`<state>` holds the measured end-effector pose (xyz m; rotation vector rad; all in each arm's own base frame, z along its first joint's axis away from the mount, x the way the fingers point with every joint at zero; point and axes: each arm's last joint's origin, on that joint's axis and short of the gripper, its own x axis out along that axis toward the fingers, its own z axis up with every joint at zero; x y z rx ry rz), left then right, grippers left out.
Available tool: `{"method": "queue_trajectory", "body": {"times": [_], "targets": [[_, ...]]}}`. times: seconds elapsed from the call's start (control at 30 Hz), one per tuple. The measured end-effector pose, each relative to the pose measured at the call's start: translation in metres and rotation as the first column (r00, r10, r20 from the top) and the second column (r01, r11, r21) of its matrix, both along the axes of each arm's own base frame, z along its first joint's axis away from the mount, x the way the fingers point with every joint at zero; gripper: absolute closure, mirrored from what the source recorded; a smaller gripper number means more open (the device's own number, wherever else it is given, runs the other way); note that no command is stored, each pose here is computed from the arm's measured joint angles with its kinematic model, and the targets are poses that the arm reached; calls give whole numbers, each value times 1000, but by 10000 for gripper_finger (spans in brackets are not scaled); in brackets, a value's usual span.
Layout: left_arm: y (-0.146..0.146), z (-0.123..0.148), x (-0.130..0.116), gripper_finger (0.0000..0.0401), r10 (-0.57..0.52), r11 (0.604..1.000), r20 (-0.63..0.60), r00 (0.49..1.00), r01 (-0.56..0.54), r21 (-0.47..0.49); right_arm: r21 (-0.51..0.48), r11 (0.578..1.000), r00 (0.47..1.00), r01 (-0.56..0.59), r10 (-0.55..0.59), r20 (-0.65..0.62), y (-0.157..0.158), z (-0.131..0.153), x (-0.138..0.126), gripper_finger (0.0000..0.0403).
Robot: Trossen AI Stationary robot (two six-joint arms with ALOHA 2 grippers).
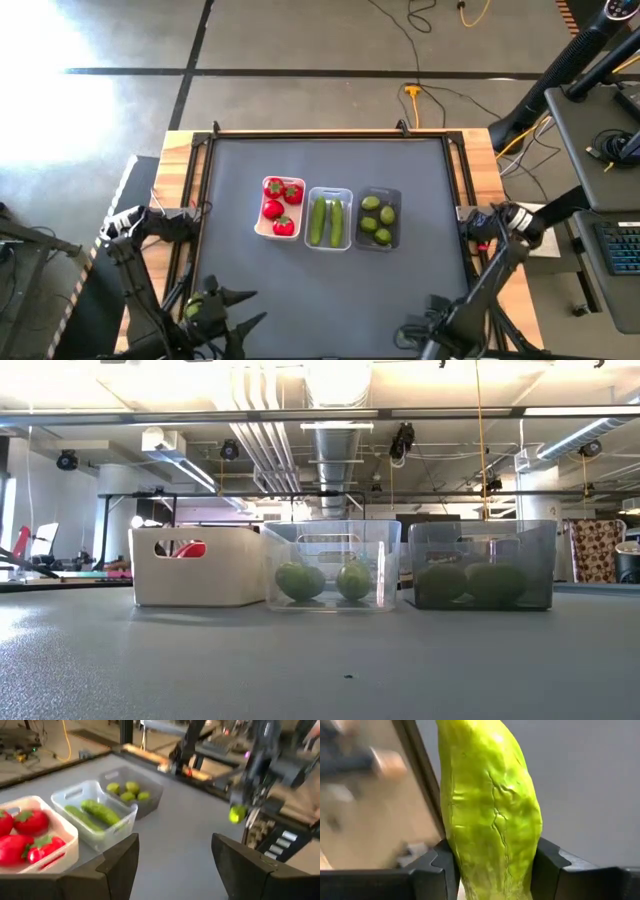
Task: Sort produce into baskets
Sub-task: Put the green cucumber into the transparent bin
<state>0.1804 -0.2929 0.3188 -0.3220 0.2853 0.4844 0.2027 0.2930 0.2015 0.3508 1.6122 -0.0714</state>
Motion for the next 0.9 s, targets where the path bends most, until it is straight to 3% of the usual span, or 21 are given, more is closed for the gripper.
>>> {"method": "queue_trajectory", "body": {"times": [0.07, 0.17, 0.3, 0.4, 0.57, 0.63, 0.7, 0.8, 0.9], "targets": [[0, -5, 4, 170, -11, 1000, -47, 999, 12, 11, -13, 995, 984, 102, -99, 145, -8, 21, 21, 245], [-2, -16, 13, 170, -38, 999, -106, 994, 39, 0, -14, 962, 899, 274, -251, 359, -34, 53, 56, 244], [-9, -33, 27, 170, -98, 995, -158, 983, 92, -44, -18, 895, 788, 445, -382, 482, -91, 72, 99, 240], [-13, -47, 36, 170, -119, 992, -168, 979, 108, -70, 13, 824, 704, 566, -492, 512, -143, 75, 131, 244], [-16, -60, 41, 170, -111, 988, -194, 975, 86, -130, 144, 655, 485, 742, -673, 559, -226, 71, 177, 238], [-17, -63, 41, 170, -116, 985, -220, 969, 84, -151, 207, 608, 422, 766, -719, 552, -251, 66, 191, 235], [-17, -64, 40, 170, -121, 982, -236, 964, 82, -170, 250, 551, 383, 796, -779, 497, -272, 56, 199, 235], [-17, -65, 40, 170, -121, 979, -245, 962, 75, -188, 196, 456, 345, 868, -839, 422, -288, 35, 202, 235], [-17, -65, 40, 170, -114, 977, -244, 963, 64, -204, 128, 418, 339, 899, -851, 400, -295, 19, 202, 223]]}}
